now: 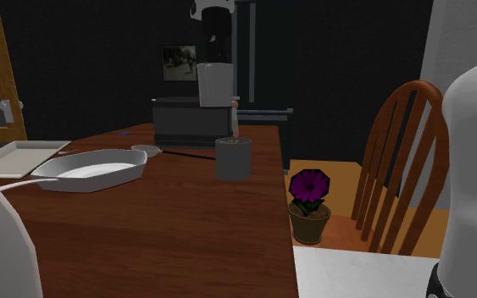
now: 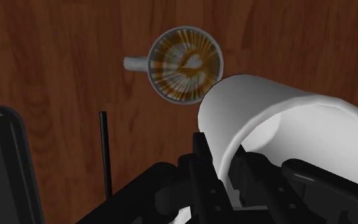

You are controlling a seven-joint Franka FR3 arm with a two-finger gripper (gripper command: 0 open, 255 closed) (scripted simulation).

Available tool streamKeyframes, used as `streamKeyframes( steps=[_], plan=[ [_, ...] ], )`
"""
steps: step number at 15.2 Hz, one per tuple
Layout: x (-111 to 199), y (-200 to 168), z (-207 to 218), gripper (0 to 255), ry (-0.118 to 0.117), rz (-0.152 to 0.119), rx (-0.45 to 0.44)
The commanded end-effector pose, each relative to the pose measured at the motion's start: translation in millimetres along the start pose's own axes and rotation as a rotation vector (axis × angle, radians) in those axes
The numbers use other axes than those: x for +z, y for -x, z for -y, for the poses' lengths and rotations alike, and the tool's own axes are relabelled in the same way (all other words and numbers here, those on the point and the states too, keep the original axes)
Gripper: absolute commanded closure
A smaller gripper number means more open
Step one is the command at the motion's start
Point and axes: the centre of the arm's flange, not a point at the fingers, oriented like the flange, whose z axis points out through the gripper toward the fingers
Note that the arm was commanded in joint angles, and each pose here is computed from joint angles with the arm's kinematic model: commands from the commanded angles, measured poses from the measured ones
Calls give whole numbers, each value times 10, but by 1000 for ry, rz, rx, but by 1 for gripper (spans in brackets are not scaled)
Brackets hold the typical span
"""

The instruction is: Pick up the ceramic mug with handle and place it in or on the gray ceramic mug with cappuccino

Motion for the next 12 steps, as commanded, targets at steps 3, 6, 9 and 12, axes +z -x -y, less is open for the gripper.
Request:
streamKeyframes(
  steps=[3,6,9,12],
  plan=[
    [-99,403,-365,255,0,0,-2],
    [59,401,-376,255,0,0,-2],
    [217,399,-386,255,0,0,-2],
    [375,396,-397,255,0,0,-2]
  ],
)
